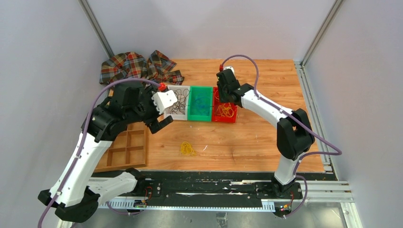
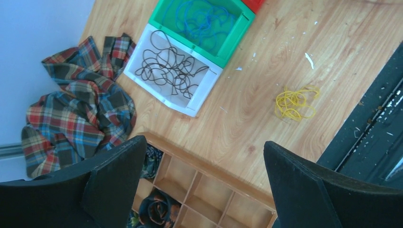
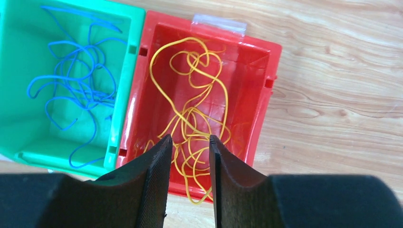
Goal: Untangle the cables
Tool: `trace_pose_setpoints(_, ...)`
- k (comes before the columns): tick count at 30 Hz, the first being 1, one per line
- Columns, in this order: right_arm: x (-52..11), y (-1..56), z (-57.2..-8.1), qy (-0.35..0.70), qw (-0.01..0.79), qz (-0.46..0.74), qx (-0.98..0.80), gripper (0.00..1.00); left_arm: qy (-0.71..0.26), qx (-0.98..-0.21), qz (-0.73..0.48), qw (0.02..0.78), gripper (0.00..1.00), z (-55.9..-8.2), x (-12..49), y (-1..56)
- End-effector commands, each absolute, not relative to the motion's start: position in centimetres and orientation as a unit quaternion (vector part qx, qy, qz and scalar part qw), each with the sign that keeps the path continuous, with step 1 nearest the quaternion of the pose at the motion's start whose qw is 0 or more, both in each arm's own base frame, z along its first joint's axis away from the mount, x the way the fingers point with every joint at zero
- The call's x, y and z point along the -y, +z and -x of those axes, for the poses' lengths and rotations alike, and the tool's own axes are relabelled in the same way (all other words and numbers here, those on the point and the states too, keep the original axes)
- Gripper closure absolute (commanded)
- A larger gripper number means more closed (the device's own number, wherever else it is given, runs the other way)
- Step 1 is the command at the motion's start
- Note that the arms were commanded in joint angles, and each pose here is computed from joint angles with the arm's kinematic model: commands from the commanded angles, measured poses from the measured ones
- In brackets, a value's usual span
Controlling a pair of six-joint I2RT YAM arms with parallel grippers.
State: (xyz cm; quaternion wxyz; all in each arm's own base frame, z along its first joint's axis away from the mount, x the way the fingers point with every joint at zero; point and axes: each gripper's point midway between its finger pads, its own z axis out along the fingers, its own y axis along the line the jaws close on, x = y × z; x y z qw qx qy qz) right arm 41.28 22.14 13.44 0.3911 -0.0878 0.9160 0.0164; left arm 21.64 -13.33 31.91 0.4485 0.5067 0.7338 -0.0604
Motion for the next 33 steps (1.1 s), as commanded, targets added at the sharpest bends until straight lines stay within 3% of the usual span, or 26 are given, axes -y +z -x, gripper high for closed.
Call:
trace_pose_setpoints(1,-22.2,12.7,-40.3,0.042,0.370,0.100,-0.923,0.67,-0.093,-0.745,-0.515,0.414,0.02,-20.8,13.9,29.3)
trace_pose_setpoints(5,-22.4,11.7,-40.5,0.050,0.358,0.093,-0.928,0.72,-0.122,-0.764,-0.526,0.354,0.02,-20.3,14.7,24.9)
trace_pose_setpoints(8,-23.6,16.0,-39.1,0.076,0.412,0.109,-0.901,0.72,-0.134,-0.778,-0.517,0.330,0.02,-21.2,15.6,22.0)
trace_pose_setpoints(12,-24.9,20.4,-35.9,0.091,0.476,0.156,-0.860,0.66,-0.132,-0.779,-0.522,0.322,0.01,-22.8,16.4,17.5)
trace_pose_setpoints(13,-25.0,20.6,-34.8,0.104,0.479,0.160,-0.857,0.53,-0.130,-0.777,-0.526,0.321,0.00,-23.1,16.5,16.6)
trace_pose_setpoints(14,-25.3,20.3,-33.7,0.122,0.480,0.164,-0.853,0.48,-0.130,-0.773,-0.533,0.320,0.02,-23.2,16.6,15.7)
trace_pose_setpoints(19,-28.7,16.3,-28.2,0.237,0.482,0.194,-0.821,0.50,-0.137,-0.749,-0.569,0.310,0.11,-23.0,17.0,12.3)
trace_pose_setpoints(24,-35.2,14.1,-23.6,0.360,0.435,0.301,-0.769,0.55,-0.166,-0.765,-0.547,0.297,0.16,-23.6,15.9,12.6)
trace_pose_setpoints(27,-38.3,12.8,-21.8,0.382,0.370,0.371,-0.762,0.54,-0.169,-0.777,-0.521,0.310,0.11,-24.6,13.9,14.1)
trace_pose_setpoints(29,-39.7,11.6,-21.3,0.386,0.337,0.397,-0.761,0.54,-0.155,-0.788,-0.501,0.322,0.02,-25.2,12.4,15.2)
trace_pose_setpoints(33,-41.8,9.7,-20.3,0.406,0.295,0.424,-0.753,0.52,-0.136,-0.802,-0.481,0.329,0.02,-25.1,10.8,16.7)
